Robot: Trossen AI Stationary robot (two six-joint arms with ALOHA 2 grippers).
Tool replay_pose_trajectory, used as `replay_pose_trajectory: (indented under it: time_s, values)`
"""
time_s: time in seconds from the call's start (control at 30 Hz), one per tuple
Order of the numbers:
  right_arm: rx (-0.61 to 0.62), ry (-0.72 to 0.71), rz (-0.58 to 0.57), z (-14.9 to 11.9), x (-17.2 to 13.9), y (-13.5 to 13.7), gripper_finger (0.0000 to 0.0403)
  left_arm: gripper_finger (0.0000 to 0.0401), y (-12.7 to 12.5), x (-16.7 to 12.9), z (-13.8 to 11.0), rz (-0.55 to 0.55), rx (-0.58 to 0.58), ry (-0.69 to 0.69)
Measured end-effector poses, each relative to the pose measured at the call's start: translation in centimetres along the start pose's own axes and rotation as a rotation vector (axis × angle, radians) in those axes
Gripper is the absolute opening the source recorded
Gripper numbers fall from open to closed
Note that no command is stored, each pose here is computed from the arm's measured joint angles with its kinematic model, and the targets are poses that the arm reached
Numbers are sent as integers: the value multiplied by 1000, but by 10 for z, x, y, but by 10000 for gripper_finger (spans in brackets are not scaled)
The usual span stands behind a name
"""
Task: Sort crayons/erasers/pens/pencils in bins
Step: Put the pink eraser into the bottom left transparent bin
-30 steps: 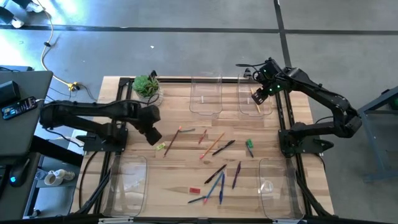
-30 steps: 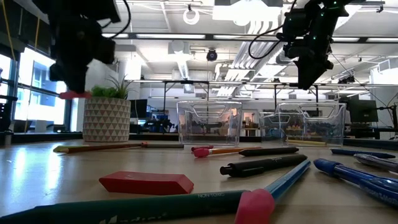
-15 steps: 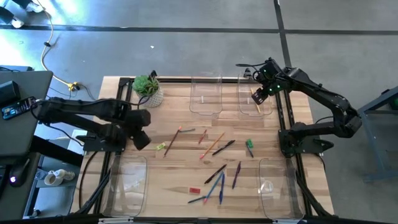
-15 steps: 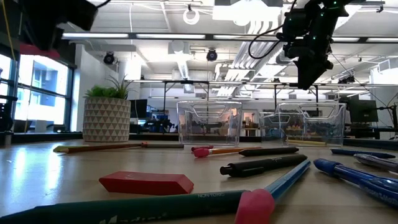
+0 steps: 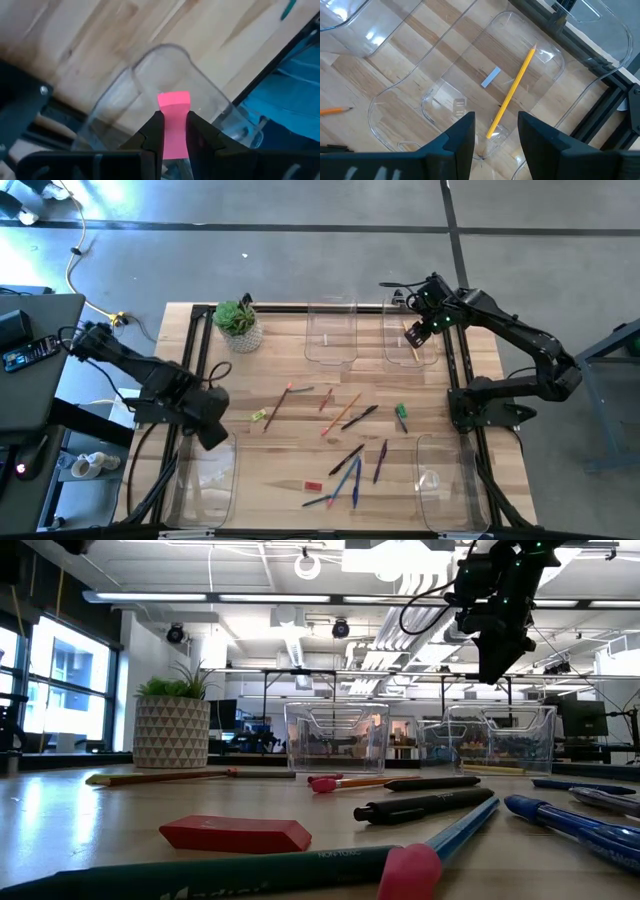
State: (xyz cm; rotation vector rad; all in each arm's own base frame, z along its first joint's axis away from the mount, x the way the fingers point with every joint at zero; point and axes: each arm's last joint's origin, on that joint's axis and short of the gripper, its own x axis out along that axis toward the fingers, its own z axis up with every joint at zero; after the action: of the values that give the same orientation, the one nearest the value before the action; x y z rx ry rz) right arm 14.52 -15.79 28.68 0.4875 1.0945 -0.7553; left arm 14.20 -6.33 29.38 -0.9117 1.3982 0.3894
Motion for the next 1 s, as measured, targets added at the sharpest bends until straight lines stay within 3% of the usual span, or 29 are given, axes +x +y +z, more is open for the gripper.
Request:
replay_pose_trajectory:
  time_s: [0.3, 0.53, 1.0]
  values:
    - [0, 0, 0, 0, 0, 0, 142, 50, -25, 23, -27, 48, -41, -33]
    - [0, 0, 0, 0, 0, 0, 142, 50, -41, 54, -44, 167, -72, -6]
    - [5, -3, 0, 0, 0, 0, 142, 50, -59, 105, -55, 339, -185, -18]
